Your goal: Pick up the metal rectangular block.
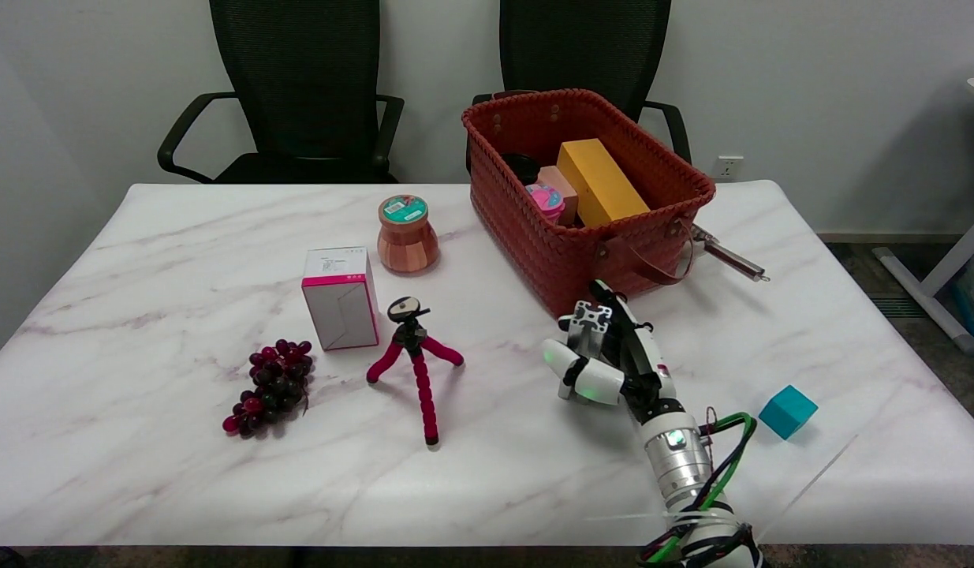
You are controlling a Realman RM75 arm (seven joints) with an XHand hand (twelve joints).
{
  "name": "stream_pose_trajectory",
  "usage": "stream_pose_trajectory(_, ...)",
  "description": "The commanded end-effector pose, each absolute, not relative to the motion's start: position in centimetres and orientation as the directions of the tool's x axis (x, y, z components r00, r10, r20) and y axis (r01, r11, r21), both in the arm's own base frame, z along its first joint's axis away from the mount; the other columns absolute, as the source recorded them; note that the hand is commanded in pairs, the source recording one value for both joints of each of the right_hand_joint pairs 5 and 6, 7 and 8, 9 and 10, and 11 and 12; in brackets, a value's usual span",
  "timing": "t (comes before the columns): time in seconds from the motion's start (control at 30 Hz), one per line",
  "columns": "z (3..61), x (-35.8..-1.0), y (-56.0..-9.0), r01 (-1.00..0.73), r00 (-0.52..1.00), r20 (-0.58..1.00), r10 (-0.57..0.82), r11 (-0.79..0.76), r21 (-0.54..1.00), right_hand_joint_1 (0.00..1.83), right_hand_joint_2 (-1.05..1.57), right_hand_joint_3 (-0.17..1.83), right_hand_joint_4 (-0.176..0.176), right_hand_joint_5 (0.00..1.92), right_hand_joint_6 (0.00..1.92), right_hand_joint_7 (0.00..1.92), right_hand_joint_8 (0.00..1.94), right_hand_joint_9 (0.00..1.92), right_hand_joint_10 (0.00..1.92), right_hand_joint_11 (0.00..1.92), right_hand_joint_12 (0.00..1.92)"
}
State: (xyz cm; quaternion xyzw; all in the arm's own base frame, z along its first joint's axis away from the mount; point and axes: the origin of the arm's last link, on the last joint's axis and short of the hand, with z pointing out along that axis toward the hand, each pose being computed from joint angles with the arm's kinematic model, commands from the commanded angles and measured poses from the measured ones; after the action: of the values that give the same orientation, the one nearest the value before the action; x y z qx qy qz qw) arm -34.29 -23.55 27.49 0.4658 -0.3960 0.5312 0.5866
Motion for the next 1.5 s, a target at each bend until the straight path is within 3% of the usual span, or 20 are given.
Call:
stream_pose_trajectory(0.03,26.81,-34.38,-23.93,-0.996,0.082,0.970,0.231,-0.014,0.088,1.07,0.69,0.57,0.000,0.18,0.18,0.77,0.77,0.56,0.56,0.41,0.41)
stream_pose_trajectory(0.2,26.73,-34.50,-23.91,-0.997,0.075,0.970,0.232,-0.013,0.080,1.07,0.73,0.58,0.000,0.21,0.21,0.92,0.92,0.69,0.69,0.53,0.53)
stream_pose_trajectory(0.4,26.73,-34.49,-23.90,-0.997,0.075,0.970,0.232,-0.013,0.080,1.07,0.79,0.60,0.000,0.42,0.42,1.14,1.14,1.01,1.01,0.73,0.73)
stream_pose_trajectory(0.5,26.73,-34.43,-23.88,-0.996,0.076,0.969,0.233,-0.017,0.082,1.07,0.81,0.60,0.000,0.44,0.44,1.18,1.18,1.08,1.08,0.78,0.78)
stream_pose_trajectory(0.87,26.76,-34.48,-23.85,-0.997,0.067,0.971,0.231,-0.025,0.075,1.06,0.87,0.64,0.000,0.60,0.60,1.29,1.29,1.20,1.20,0.93,0.93)
stream_pose_trajectory(1.1,26.80,-34.53,-23.83,-0.997,0.059,0.972,0.227,-0.030,0.068,1.03,0.88,0.75,0.000,0.95,0.95,1.37,1.37,1.27,1.27,1.02,1.02)
stream_pose_trajectory(1.2,26.81,-34.51,-23.83,-0.997,0.060,0.972,0.228,-0.032,0.069,1.04,0.93,0.76,0.000,1.00,1.00,1.48,1.48,1.38,1.38,1.17,1.17)
stream_pose_trajectory(1.5,26.94,-34.31,-23.80,-0.996,0.061,0.970,0.234,-0.047,0.074,1.00,1.04,0.82,0.000,1.21,1.21,1.61,1.61,1.50,1.50,1.39,1.39)
